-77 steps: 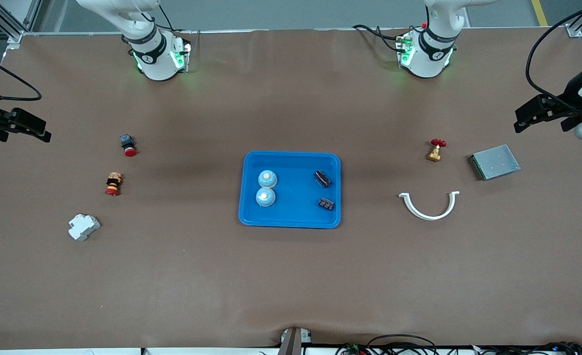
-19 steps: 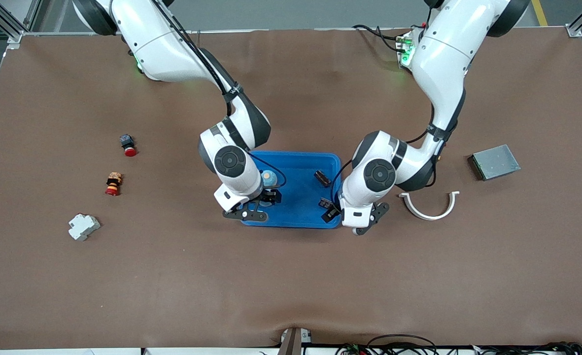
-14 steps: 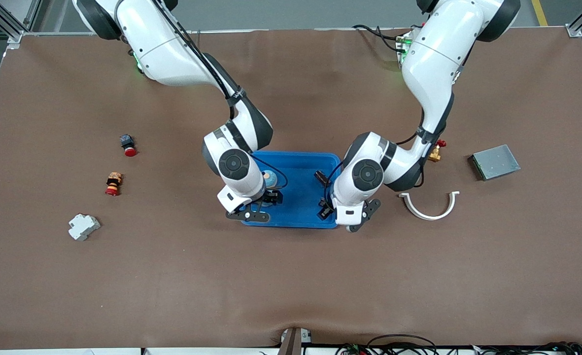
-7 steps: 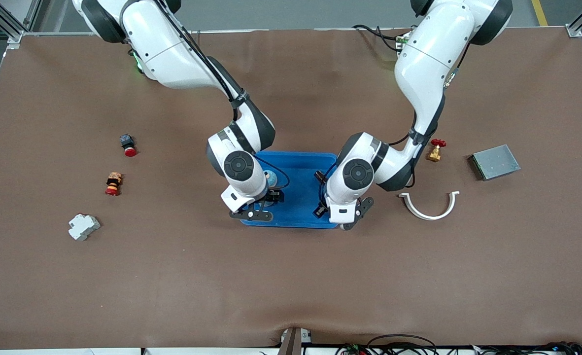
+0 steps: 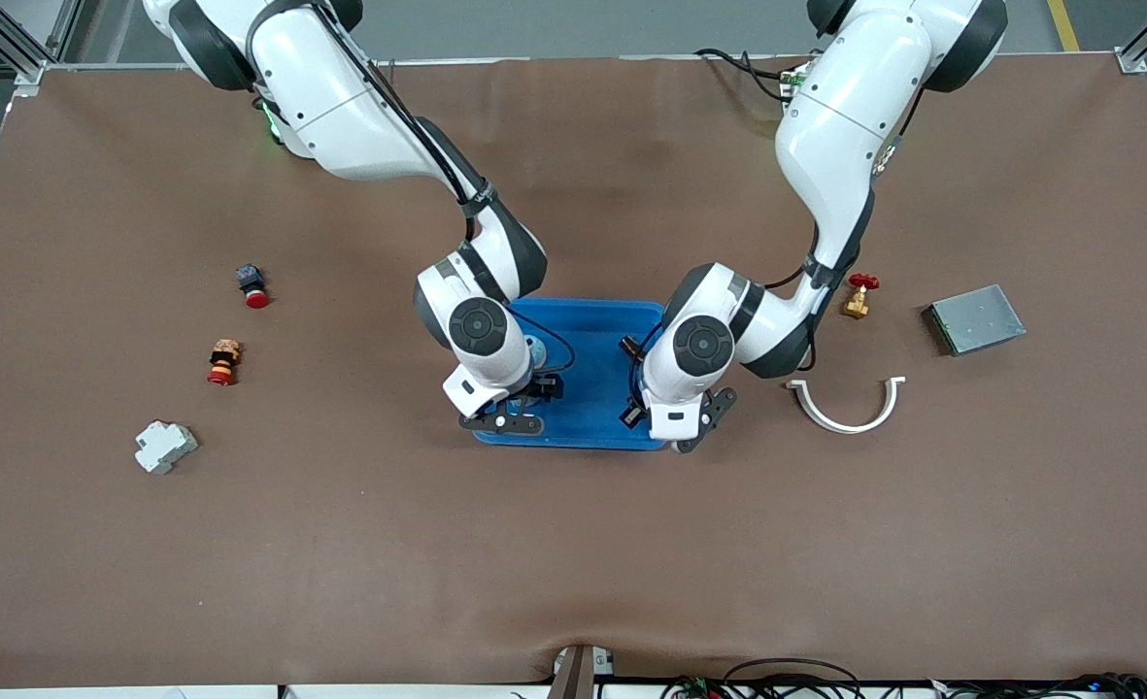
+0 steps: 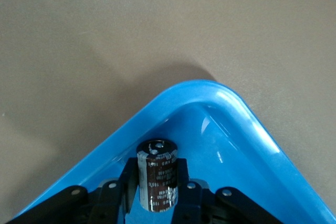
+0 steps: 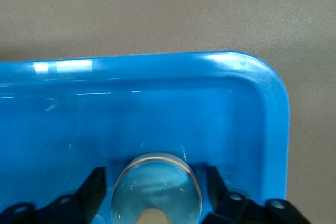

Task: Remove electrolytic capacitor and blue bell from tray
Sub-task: 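Close the right gripper on a bell while the left gripper grasps a capacitor, then carry the bell with the right gripper while the left gripper carries the capacitor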

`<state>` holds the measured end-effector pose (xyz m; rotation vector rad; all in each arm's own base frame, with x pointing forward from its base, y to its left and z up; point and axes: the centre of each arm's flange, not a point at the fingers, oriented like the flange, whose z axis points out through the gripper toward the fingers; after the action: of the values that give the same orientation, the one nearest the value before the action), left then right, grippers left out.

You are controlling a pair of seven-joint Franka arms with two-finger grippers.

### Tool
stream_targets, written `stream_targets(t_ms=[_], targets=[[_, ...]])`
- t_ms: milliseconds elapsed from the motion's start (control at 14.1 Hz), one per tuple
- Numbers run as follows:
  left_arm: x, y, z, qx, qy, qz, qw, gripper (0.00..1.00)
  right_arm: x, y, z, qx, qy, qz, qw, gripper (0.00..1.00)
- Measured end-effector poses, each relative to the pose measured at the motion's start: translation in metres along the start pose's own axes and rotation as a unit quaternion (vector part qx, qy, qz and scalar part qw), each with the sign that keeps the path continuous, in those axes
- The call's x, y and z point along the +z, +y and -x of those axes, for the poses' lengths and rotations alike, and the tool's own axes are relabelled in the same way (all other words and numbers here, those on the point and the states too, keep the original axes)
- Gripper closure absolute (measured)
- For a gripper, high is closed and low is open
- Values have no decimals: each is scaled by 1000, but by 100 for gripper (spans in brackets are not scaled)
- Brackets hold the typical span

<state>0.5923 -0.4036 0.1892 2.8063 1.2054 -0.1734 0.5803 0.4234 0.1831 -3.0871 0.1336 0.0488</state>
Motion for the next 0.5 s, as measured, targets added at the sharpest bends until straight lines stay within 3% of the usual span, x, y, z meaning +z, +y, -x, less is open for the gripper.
stream_targets(t_ms=[142, 354, 496], targets=[[-6, 1, 1, 1, -2, -11, 1000, 66, 0, 0, 0, 0, 0, 0, 1000, 35], [-41, 4, -1, 0, 1, -15, 1000, 66, -1, 0, -1, 0, 1, 0, 1000, 35], [-87, 4, -17, -2, 27, -8, 1000, 66, -1, 0, -1, 0, 1, 0, 1000, 35]])
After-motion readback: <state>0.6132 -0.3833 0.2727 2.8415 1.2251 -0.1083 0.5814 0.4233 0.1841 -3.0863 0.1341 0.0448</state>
